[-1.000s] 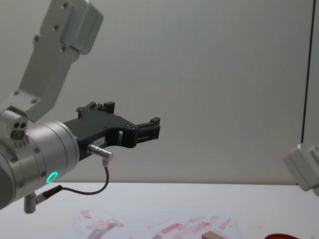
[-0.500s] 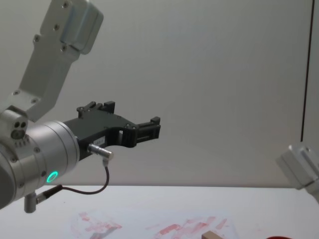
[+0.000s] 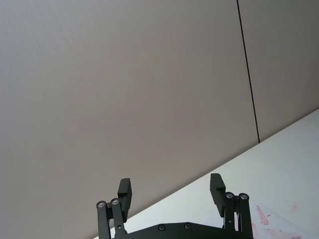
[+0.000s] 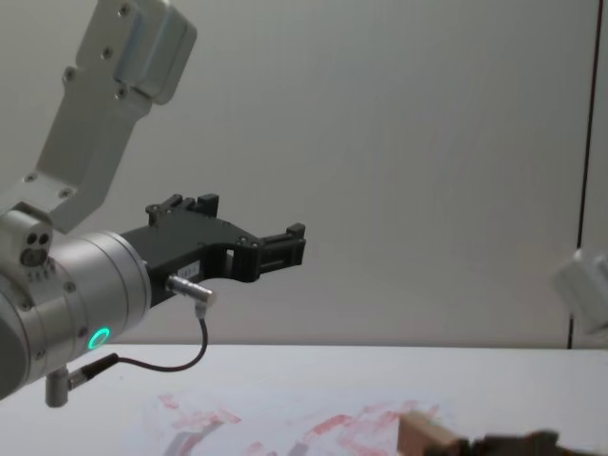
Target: Use the one hand to pick up the stamp and affix it onto the A4 paper.
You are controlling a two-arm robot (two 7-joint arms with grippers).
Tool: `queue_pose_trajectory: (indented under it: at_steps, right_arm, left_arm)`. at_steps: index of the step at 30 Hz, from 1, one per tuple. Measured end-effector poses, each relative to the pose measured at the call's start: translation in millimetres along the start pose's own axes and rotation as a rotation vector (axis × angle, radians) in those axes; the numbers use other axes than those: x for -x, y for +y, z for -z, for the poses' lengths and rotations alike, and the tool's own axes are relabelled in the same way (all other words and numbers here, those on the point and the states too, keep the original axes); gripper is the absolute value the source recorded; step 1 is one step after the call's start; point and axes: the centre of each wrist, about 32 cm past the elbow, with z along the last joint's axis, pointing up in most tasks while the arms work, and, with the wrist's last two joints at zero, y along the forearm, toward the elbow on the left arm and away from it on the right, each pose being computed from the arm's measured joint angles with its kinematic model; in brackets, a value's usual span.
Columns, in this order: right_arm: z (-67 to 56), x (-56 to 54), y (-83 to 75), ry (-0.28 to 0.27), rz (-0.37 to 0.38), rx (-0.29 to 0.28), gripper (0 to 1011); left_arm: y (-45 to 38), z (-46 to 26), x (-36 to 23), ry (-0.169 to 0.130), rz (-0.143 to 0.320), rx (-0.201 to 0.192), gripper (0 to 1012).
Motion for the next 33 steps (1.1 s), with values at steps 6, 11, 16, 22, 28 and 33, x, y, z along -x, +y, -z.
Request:
queue_pose_trajectory:
  at_steps: [6,11,16,22,28,33]
  right_arm:
    - [-7.5,-5.3,-6.4,-0.007,0.040,-0.073,220]
    - [-10.2,-10.8,-12.3,-0.003,0.069,-0.109,220]
    - [-10.2,-17.0,-19.4,0.005,0.097,-0.127,220]
    - [-7.4,-23.4,-26.8,0.009,0.120,-0.123,220]
    - [-2.1,-28.1,-33.6,0.008,0.134,-0.103,220]
    - [2.8,-30.5,-37.7,0.008,0.140,-0.084,220]
  left_arm:
    - [0.0,0.0,0.0,0.000,0.000,0.000,1002]
    - [0.0,0.0,0.0,0.000,0.000,0.000,1002]
    - [0.0,0.0,0.0,0.000,0.000,0.000,1002]
    - [0.0,0.0,0.0,0.000,0.000,0.000,1002]
    - [0.0,0.0,0.0,0.000,0.000,0.000,1003]
    - [0.0,0.0,0.0,0.000,0.000,0.000,1003]
